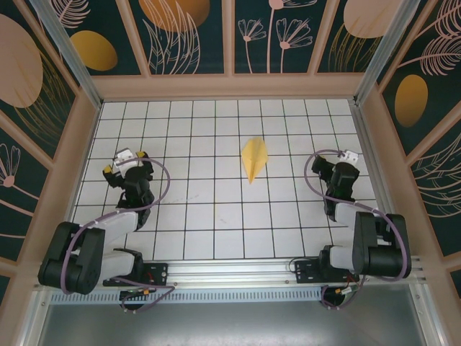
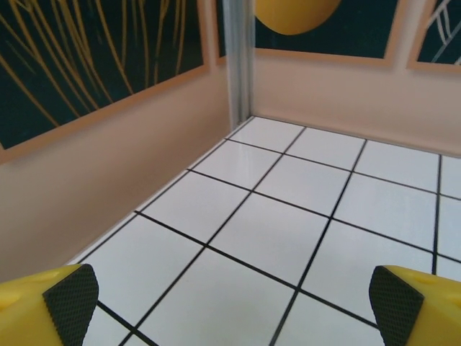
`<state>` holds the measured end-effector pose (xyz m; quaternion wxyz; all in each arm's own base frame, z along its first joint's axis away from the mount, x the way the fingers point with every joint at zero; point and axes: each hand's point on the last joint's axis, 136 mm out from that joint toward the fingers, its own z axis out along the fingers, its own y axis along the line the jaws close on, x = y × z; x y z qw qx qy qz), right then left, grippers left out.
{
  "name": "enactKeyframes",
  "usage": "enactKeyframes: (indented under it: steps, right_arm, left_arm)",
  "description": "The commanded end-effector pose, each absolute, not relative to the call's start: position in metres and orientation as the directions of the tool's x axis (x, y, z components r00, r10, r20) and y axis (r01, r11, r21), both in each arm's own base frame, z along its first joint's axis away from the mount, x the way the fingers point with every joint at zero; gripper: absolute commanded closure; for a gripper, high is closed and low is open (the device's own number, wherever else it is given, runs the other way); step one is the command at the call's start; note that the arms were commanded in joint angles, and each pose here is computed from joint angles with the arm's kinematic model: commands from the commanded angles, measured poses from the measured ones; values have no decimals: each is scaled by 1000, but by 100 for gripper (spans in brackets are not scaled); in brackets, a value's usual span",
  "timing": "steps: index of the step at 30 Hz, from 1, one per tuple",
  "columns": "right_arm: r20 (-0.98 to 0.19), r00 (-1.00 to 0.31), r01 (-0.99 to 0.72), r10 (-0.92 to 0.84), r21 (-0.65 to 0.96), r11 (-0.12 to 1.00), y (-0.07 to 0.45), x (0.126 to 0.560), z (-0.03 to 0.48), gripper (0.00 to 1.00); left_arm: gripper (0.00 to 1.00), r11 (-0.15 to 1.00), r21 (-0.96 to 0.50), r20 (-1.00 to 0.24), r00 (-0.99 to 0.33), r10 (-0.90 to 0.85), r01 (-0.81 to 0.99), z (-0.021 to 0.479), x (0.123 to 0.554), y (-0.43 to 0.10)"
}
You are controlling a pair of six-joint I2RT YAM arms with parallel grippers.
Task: Fold a paper plane with a square sheet of paper (fold left side to right side)
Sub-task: Reset both arms
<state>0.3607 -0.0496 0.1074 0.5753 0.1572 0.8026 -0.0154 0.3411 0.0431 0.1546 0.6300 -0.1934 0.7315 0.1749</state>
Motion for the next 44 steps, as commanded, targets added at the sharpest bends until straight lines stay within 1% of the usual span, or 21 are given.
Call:
enactKeyframes:
  steps: [1,2,4,6,8,9,10,11,13,17,19,21,25,44]
  right_arm:
    - [-977,-140,140,163,144,980,-35,372,138,1]
    - [-974,-164,124,159,139,982,-32,375,136,1]
    - [-975,-162,93,152,138,986,-27,377,137,1]
    - [-981,-121,55,153,147,988,-21,373,138,1]
    - [-983,-107,43,150,146,988,-18,370,127,1]
    - [-985,-102,43,141,137,990,-17,371,124,1]
    - [-979,-148,44,140,135,990,-15,373,118,1]
    - [-983,-130,37,131,127,991,-14,376,123,1]
    - [-982,-136,40,129,125,991,-14,376,122,1]
    - [-982,-138,40,129,125,991,-14,376,121,1]
    - [-982,-140,40,129,124,991,-14,376,121,1]
    - [-982,-141,40,128,123,992,-13,376,120,1]
    - [-983,-139,45,122,117,992,-13,376,121,1]
    - [-983,-147,28,112,109,994,-9,377,120,1]
  left_arm:
    - [2,907,-16,-1000,-12,-23,-422,175,347,33]
    - [2,912,-10,-1000,-8,-15,-409,172,347,31]
    - [2,922,-7,-1000,10,-3,-388,168,344,29]
    - [1,927,-10,-1000,30,2,-375,164,342,28]
    - [2,937,-3,-998,58,18,-350,165,340,24]
    - [2,939,-5,-998,54,14,-345,164,340,24]
    - [1,944,-5,-999,40,8,-329,162,341,22]
    - [2,955,-3,-999,39,9,-297,161,341,19]
    - [2,958,-16,-999,55,0,-286,163,340,20]
    - [1,974,-42,-999,31,-36,-222,152,344,20]
    - [1,972,-46,-998,53,-34,-229,154,350,22]
    - [1,972,-37,-998,-37,-47,-230,141,364,23]
    - [1,953,-77,-996,-23,-88,-292,142,364,38]
    - [1,954,-76,-996,-24,-87,-291,142,364,38]
